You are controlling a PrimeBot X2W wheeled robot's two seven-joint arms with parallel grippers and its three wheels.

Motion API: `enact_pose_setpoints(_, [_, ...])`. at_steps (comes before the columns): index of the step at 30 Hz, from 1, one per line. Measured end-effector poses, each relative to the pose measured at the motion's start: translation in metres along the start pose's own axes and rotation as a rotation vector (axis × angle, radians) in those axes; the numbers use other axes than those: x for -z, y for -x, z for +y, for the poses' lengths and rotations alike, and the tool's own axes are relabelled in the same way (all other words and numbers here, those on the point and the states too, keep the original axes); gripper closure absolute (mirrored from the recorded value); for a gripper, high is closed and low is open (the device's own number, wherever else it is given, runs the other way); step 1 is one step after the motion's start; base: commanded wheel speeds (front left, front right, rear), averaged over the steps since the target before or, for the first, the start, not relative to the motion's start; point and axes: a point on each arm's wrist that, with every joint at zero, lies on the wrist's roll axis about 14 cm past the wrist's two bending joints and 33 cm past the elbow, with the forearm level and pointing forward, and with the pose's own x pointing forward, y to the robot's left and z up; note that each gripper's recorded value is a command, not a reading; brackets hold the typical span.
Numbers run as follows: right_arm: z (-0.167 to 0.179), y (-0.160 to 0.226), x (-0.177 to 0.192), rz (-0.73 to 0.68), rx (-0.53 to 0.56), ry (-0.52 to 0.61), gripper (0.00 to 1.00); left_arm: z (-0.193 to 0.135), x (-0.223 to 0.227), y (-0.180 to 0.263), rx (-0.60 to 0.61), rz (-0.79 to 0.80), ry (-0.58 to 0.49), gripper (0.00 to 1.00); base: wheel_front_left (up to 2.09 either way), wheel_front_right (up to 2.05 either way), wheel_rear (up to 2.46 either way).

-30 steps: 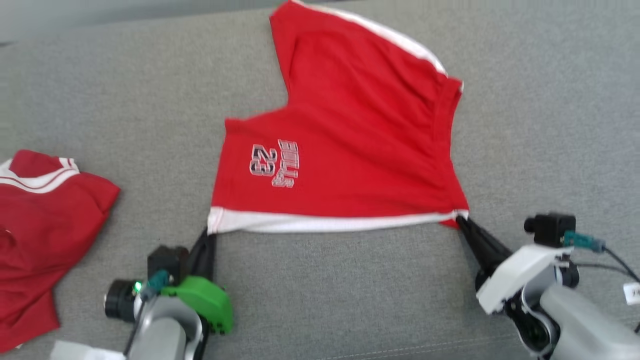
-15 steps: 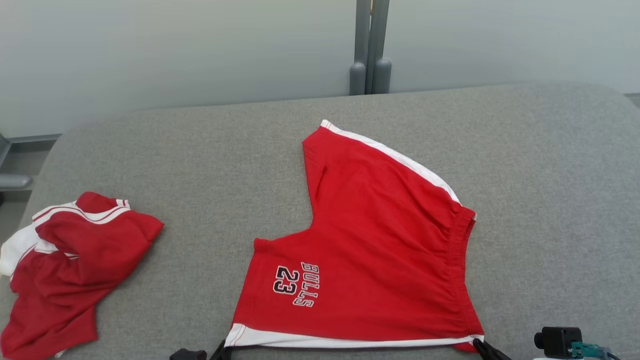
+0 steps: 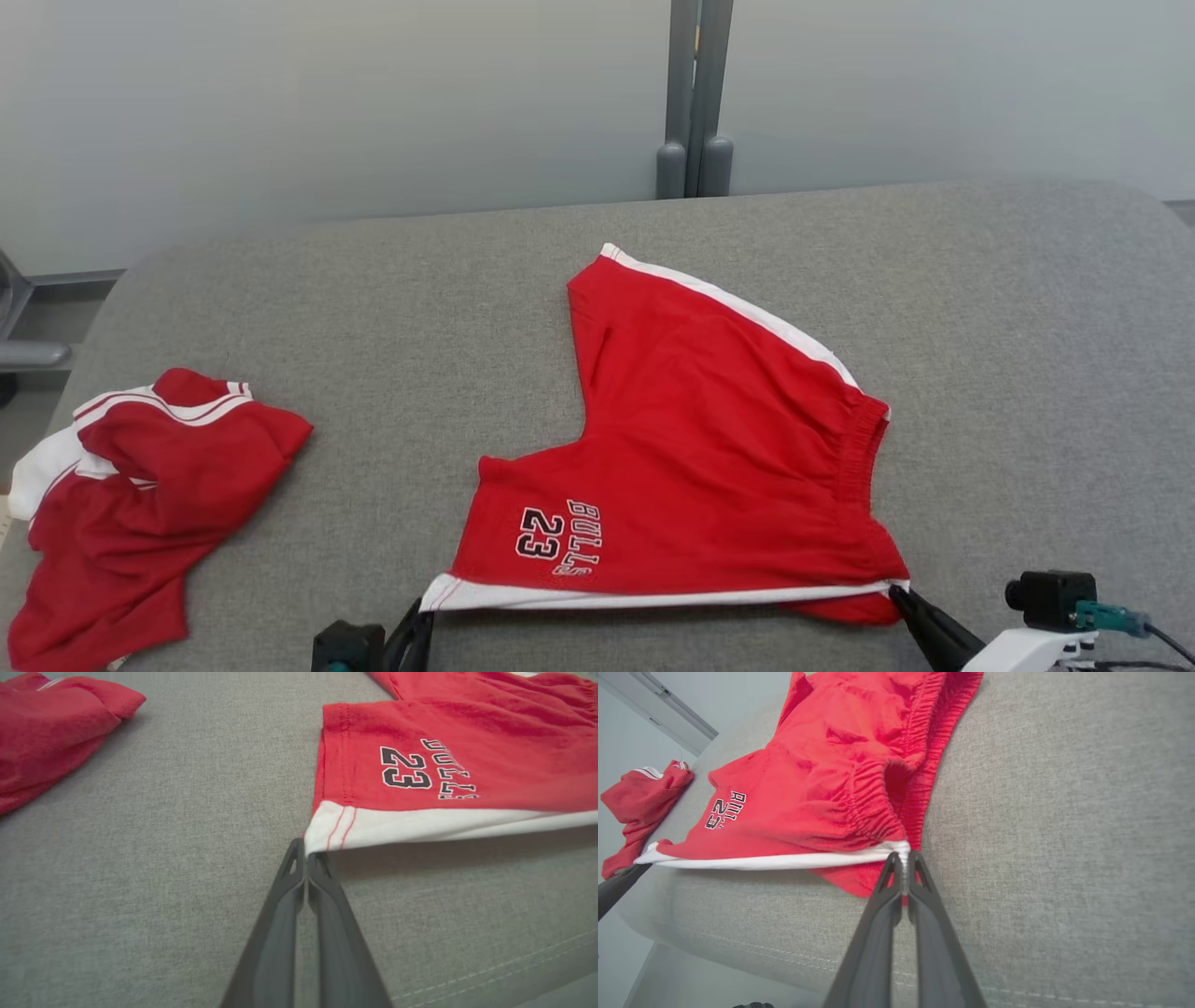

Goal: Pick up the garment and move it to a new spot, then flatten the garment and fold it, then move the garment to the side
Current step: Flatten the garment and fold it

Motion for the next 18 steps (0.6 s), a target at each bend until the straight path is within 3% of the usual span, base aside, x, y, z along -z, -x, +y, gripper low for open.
enact_pose_setpoints(9, [0.003, -0.035, -0.054, -0.127, -0.016, 0.083, 1.00, -0.013, -0.059, -0.040, 0.063, -0.133, -0.027, 1.00, 0.00, 0.00, 0.00])
enact_pose_setpoints(18, [0.018, -0.100, -0.164, -0.342, -0.062, 0.254, 1.00, -0.024, -0.180, -0.114, 0.162, -0.360, -0.208, 1.00, 0.00, 0.00, 0.00])
